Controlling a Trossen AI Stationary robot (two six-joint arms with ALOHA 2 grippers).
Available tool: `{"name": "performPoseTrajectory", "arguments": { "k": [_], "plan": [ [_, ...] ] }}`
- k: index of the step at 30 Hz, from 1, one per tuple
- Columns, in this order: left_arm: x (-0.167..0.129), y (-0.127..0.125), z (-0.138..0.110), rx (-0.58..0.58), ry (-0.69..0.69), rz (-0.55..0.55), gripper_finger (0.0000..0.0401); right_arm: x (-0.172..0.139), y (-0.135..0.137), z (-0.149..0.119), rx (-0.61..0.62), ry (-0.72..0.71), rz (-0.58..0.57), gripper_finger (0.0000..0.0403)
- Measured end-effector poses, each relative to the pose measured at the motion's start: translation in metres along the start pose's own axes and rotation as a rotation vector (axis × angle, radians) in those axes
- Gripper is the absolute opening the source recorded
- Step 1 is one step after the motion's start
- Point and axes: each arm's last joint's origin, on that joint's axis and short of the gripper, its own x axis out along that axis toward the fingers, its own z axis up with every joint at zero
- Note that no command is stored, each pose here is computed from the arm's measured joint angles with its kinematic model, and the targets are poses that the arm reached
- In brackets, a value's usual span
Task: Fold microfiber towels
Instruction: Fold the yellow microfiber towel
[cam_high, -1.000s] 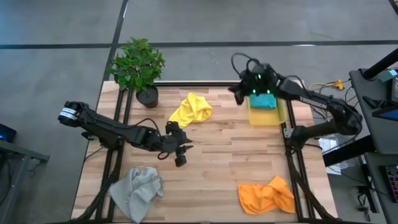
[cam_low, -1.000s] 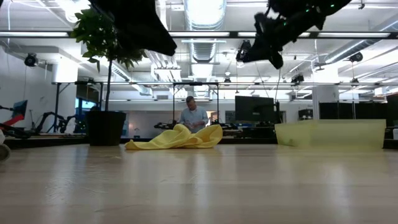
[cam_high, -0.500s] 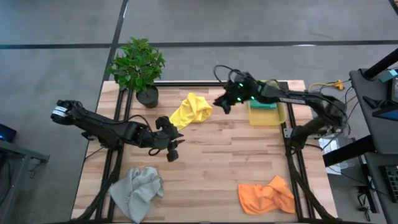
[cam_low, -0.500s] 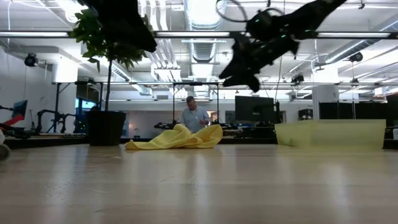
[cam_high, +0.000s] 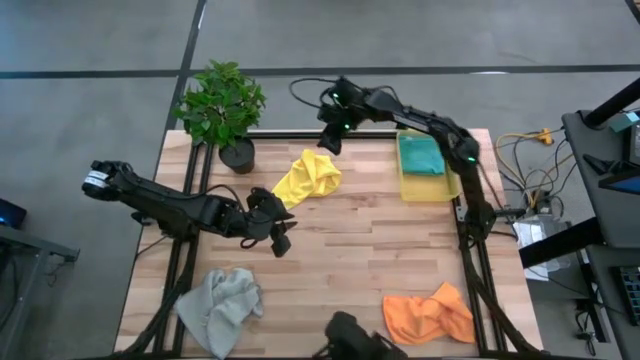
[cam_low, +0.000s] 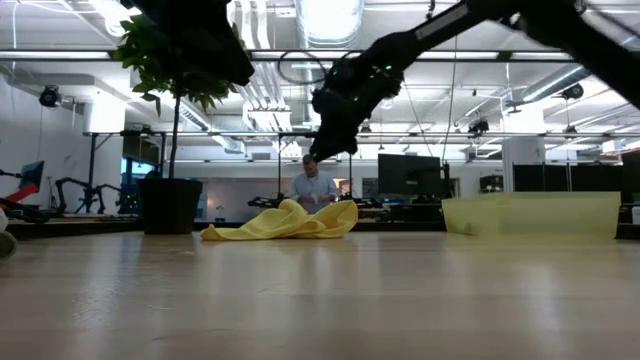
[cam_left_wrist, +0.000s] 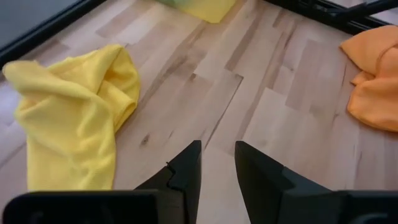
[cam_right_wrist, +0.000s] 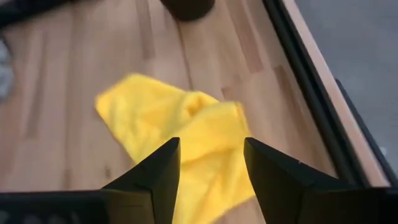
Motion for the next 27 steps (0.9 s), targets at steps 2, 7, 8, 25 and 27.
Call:
{"name": "performPoseTrajectory", "arguments": {
  "k": [2, 7, 8, 25, 27],
  "plan": [
    [0.000, 0.000, 0.000, -0.007, 0.002, -0.003, 0.0083, 0.009, -0.009, 0.005, -0.027, 0.049, 0.008, 0.0171],
    [0.000, -0.001, -0.001, -0.008, 0.019, -0.028, 0.0083, 0.022, -0.026, 0.015, -0.082, 0.041, 0.000, 0.0171],
    [0.000, -0.001, -0.001, -0.009, 0.025, -0.037, 0.0083, 0.023, -0.028, 0.017, -0.094, 0.037, 0.000, 0.0171],
    [0.000, -0.002, -0.002, -0.028, 0.054, -0.074, 0.0083, 0.066, -0.035, -0.006, -0.105, 0.137, 0.047, 0.0172],
    [0.000, -0.002, -0.002, -0.024, 0.062, -0.085, 0.0083, 0.071, -0.034, -0.009, -0.109, 0.147, 0.054, 0.0172]
  ]
}}
